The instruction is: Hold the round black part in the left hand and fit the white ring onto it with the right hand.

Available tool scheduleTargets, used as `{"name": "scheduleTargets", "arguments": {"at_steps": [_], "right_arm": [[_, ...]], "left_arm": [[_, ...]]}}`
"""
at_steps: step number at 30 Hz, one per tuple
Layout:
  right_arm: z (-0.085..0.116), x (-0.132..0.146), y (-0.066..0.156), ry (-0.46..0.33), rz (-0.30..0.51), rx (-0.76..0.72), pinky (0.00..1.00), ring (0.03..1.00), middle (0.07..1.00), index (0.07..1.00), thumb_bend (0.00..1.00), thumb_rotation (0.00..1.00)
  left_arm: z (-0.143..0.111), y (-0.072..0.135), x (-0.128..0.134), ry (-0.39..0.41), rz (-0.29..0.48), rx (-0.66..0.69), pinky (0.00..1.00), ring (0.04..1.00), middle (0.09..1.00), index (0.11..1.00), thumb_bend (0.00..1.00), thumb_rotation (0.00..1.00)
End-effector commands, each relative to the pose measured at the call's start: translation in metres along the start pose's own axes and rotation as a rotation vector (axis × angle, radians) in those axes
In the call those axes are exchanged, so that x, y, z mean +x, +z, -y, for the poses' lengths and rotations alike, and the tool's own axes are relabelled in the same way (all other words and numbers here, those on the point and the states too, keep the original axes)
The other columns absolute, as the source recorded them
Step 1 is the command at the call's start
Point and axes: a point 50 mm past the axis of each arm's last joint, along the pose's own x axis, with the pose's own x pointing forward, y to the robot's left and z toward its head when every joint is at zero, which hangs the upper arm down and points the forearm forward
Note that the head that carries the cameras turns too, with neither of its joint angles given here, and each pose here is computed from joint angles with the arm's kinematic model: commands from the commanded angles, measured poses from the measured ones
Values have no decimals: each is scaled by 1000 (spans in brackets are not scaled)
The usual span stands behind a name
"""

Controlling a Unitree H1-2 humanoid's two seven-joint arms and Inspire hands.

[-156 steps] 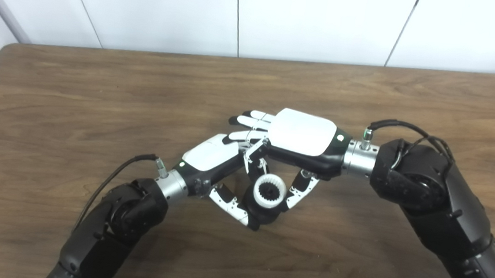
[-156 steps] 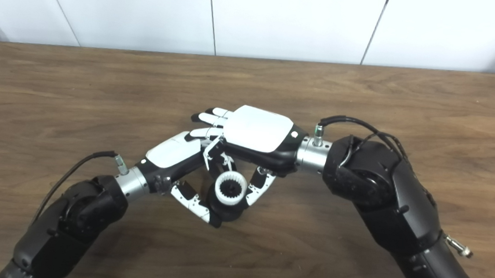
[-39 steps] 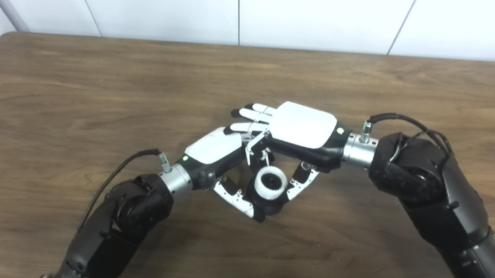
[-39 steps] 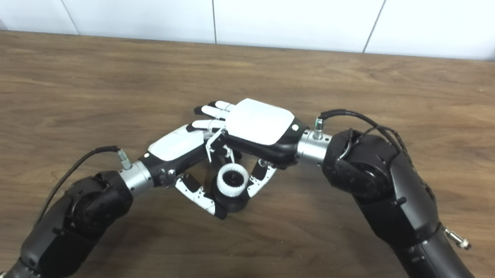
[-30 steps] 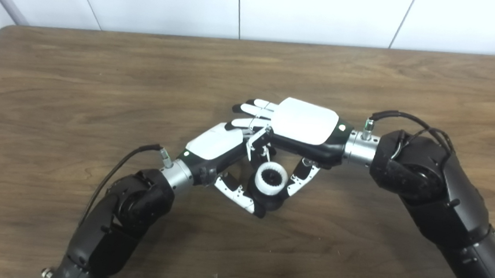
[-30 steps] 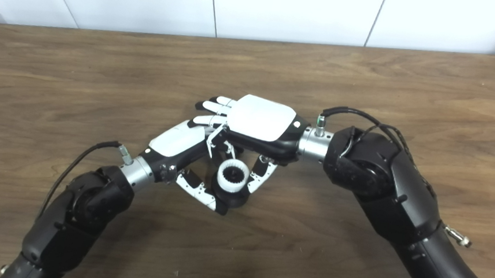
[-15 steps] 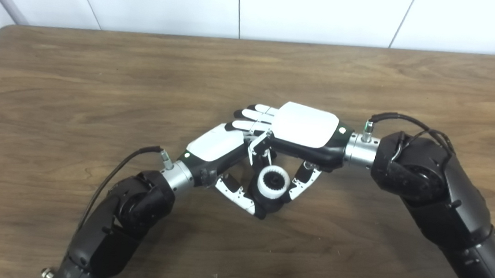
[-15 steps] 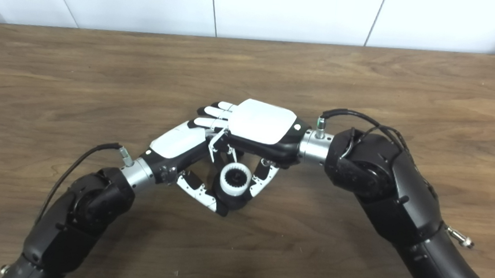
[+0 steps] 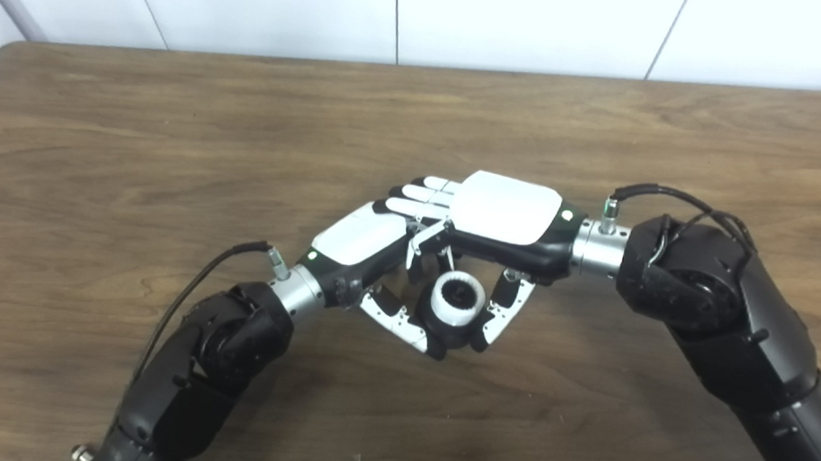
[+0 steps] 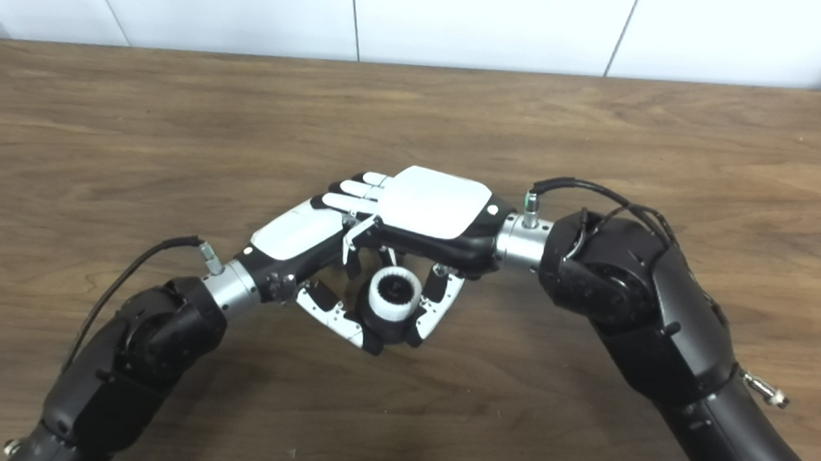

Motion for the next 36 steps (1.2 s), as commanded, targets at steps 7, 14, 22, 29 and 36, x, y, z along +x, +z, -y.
{"name": "scheduleTargets", "arguments": {"at_steps": [7,14,22,29,36], "right_arm": [[12,-3,5,-38,36,-45,1000,1000,998,682,1000,276],[21,-5,10,-63,46,-77,1000,1000,1000,815,1000,272],[42,-6,14,-127,61,-85,1000,1000,1000,953,1000,285],[62,-7,14,-168,48,-102,1000,1000,1000,963,1000,311],[80,-8,15,-201,24,-118,1000,1000,1000,958,1000,313]], "left_arm": [[-21,7,8,89,60,20,1000,939,738,480,523,64],[-19,4,7,90,61,51,1000,910,728,489,523,63],[-15,-6,2,96,74,69,1000,922,755,480,523,58],[-9,-21,-2,88,84,162,1000,880,692,481,524,56],[-5,-34,-6,43,66,219,1000,900,689,482,524,56]]}}
